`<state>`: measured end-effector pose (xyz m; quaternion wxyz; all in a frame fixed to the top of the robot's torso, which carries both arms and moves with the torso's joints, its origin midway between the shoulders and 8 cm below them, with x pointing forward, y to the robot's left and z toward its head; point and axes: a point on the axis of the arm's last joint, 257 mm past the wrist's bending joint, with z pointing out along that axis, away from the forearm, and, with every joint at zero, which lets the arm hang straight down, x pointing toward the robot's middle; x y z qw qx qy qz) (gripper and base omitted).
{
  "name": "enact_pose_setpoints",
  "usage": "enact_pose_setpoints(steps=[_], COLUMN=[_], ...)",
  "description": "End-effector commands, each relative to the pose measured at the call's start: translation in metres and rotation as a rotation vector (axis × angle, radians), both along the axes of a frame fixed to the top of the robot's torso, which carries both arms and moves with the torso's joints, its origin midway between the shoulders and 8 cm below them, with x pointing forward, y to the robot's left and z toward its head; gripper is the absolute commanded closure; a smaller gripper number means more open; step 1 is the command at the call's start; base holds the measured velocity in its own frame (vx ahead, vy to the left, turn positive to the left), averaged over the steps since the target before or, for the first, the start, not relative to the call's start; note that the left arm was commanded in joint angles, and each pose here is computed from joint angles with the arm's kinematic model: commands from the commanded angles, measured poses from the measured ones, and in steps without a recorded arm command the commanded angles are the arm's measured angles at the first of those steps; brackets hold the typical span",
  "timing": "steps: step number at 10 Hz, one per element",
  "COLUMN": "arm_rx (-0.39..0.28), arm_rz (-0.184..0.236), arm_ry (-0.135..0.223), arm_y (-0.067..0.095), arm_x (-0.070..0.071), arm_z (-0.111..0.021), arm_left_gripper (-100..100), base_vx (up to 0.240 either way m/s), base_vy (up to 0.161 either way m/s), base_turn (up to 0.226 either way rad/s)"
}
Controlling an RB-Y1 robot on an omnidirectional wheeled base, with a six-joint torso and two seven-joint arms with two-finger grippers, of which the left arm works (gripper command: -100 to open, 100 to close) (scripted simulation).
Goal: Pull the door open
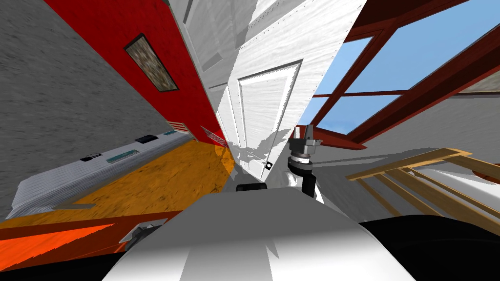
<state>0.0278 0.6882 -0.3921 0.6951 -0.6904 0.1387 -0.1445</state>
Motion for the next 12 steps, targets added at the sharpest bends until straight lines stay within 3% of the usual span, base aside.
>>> enact_pose_setpoints(steps=[1, 5, 6, 7, 8, 10, 12], arm_rx=[0.001, 0.002, -0.01, 0.002, 0.001, 0.001, -0.002], arm_rz=[-0.032, -0.12, -0.115, -0.12, -0.168, -0.168, -0.232], arm_ry=[0.001, 0.004, 0.011, 0.004, 0.006, 0.006, 0.009], arm_y=[-0.002, -0.01, -0.012, -0.01, -0.015, -0.015, -0.023], arm_x=[0.008, 0.03, 0.027, 0.03, 0.042, 0.042, 0.056], arm_z=[0.0, 0.001, -0.004, 0.001, 0.001, 0.001, 0.001], arm_left_gripper=[100, 100, 100, 100, 100, 100, 100], base_vx=[-0.022, -0.087, -0.104, -0.05, -0.106, -0.088, -0.118], base_vy=[-0.084, -0.156, -0.097, -0.041, -0.05, -0.038, -0.053], base_turn=[0.04, 0.049, 0.006, -0.002, 0.048, 0.0, 0.039])
